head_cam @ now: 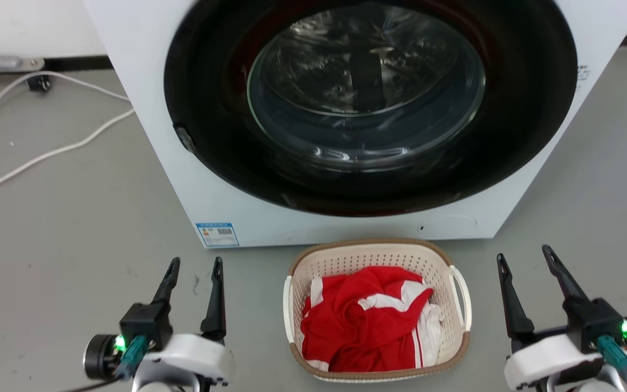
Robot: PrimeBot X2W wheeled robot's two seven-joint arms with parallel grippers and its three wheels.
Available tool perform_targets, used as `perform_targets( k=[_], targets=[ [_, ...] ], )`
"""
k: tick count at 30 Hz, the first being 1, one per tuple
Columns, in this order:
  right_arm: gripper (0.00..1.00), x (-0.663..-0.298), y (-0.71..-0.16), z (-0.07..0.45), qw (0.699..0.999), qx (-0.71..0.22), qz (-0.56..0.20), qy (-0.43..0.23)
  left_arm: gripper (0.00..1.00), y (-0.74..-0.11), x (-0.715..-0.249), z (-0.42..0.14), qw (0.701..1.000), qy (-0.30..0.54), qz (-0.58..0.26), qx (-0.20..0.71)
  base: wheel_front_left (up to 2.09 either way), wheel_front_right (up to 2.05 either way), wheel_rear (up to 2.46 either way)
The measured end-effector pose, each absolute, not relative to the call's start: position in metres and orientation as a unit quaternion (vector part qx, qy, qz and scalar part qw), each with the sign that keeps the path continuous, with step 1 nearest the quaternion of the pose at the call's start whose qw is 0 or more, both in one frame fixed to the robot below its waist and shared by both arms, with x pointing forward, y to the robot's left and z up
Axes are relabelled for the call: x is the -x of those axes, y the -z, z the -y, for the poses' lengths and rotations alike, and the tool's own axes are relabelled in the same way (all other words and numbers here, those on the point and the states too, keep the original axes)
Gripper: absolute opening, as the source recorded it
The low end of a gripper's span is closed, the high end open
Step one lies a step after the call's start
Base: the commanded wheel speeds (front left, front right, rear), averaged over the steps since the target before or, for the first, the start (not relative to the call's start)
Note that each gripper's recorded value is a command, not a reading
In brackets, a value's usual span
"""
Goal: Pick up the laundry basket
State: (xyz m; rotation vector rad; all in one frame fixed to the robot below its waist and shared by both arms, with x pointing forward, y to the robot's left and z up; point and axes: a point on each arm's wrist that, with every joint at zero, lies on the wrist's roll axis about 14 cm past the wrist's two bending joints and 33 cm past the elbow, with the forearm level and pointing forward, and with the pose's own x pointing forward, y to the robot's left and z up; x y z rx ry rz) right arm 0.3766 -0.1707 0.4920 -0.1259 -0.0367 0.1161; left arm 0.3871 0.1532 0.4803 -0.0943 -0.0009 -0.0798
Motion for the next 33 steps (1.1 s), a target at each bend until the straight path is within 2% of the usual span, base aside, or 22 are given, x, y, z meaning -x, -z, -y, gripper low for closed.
perform_targets(
  k=[16, 33],
  targets=[
    [1.0, -0.43, -0.418, 0.175, 0.988, 0.102, -0.089, -0.079, 1.0, -0.377, -0.434, -0.111, 0.981, 0.102, -0.158, 0.057, 0.0, 0.0, 0.0],
    [1.0, -0.468, -0.299, 0.18, 0.949, 0.143, -0.245, -0.138, 1.0, -0.261, -0.458, -0.088, 0.933, 0.14, -0.325, 0.062, 0.0, 0.0, 0.0]
  ],
)
